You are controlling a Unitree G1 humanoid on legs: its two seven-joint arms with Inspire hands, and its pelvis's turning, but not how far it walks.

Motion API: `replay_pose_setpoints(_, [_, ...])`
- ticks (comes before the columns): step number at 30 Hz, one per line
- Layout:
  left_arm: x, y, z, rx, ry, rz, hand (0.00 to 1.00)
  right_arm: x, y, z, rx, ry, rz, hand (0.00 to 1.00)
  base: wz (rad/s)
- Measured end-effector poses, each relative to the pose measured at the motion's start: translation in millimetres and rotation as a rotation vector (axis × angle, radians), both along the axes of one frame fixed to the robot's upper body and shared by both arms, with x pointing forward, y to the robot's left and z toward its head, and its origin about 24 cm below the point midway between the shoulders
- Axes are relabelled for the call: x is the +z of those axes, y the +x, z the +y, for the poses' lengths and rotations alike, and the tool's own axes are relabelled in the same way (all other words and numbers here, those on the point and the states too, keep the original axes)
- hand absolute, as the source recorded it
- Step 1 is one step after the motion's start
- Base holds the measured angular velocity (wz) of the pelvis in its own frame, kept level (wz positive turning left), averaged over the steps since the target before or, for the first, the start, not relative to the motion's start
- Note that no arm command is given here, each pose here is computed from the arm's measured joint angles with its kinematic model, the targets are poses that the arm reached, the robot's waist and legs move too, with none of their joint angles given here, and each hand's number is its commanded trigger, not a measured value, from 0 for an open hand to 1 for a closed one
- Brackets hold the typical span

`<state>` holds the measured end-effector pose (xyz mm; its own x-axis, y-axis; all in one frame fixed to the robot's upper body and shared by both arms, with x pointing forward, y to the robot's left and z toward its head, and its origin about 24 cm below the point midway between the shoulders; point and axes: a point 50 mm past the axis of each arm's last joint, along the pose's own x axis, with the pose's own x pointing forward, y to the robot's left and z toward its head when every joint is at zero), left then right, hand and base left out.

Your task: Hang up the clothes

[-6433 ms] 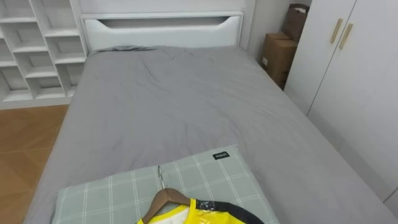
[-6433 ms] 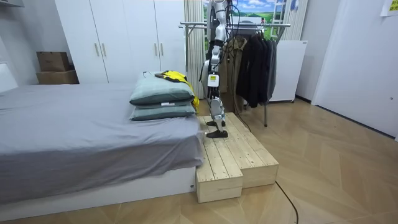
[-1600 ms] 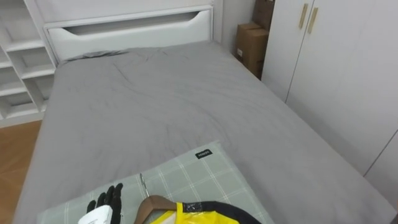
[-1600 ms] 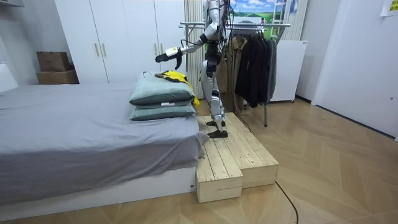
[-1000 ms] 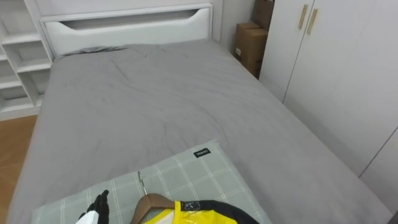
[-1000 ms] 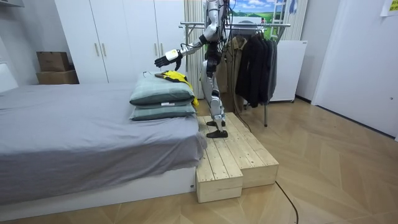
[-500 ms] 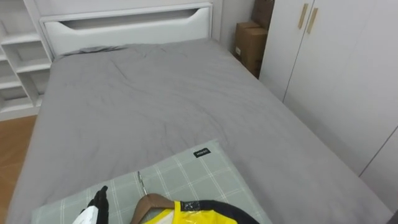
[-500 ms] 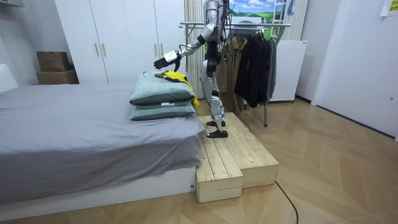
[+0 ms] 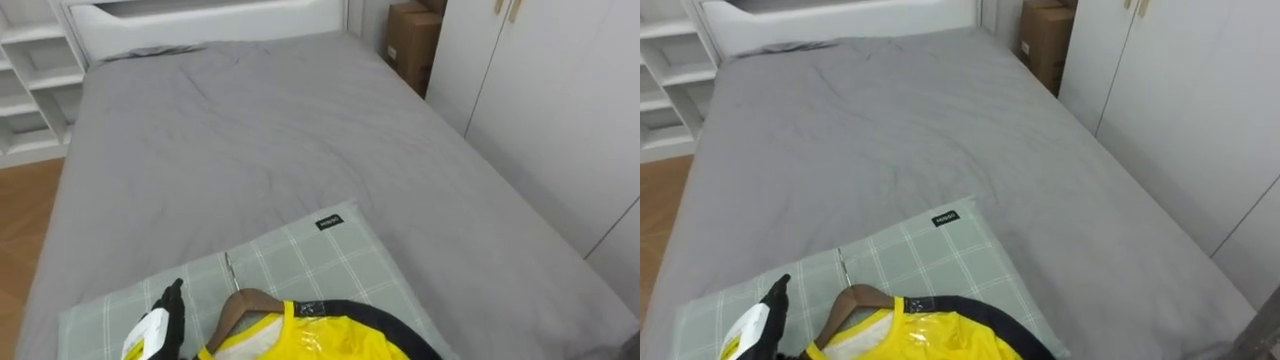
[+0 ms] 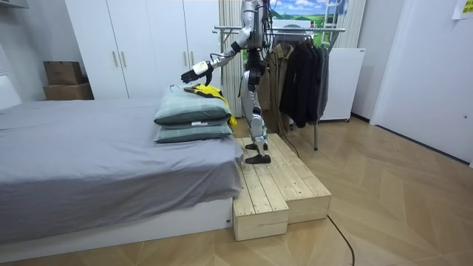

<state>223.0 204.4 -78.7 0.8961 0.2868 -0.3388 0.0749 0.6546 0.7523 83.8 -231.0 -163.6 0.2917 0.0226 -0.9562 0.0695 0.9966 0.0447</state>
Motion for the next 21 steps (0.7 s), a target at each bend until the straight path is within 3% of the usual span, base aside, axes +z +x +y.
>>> replay_pose_setpoints(7, [-6.1, 0.2, 0.2, 0.009, 0.001, 0.038, 0.00, 1.2, 12.1, 2.8, 0.049, -0.038, -0.006, 0.00, 0.00])
replay_pose_setpoints(21, [2.5, 29.3, -10.5, -0.015, -0.011, 0.005, 0.00, 4.2, 34.0, 13.6, 0.106, -0.047, -0.047, 0.00, 0.00])
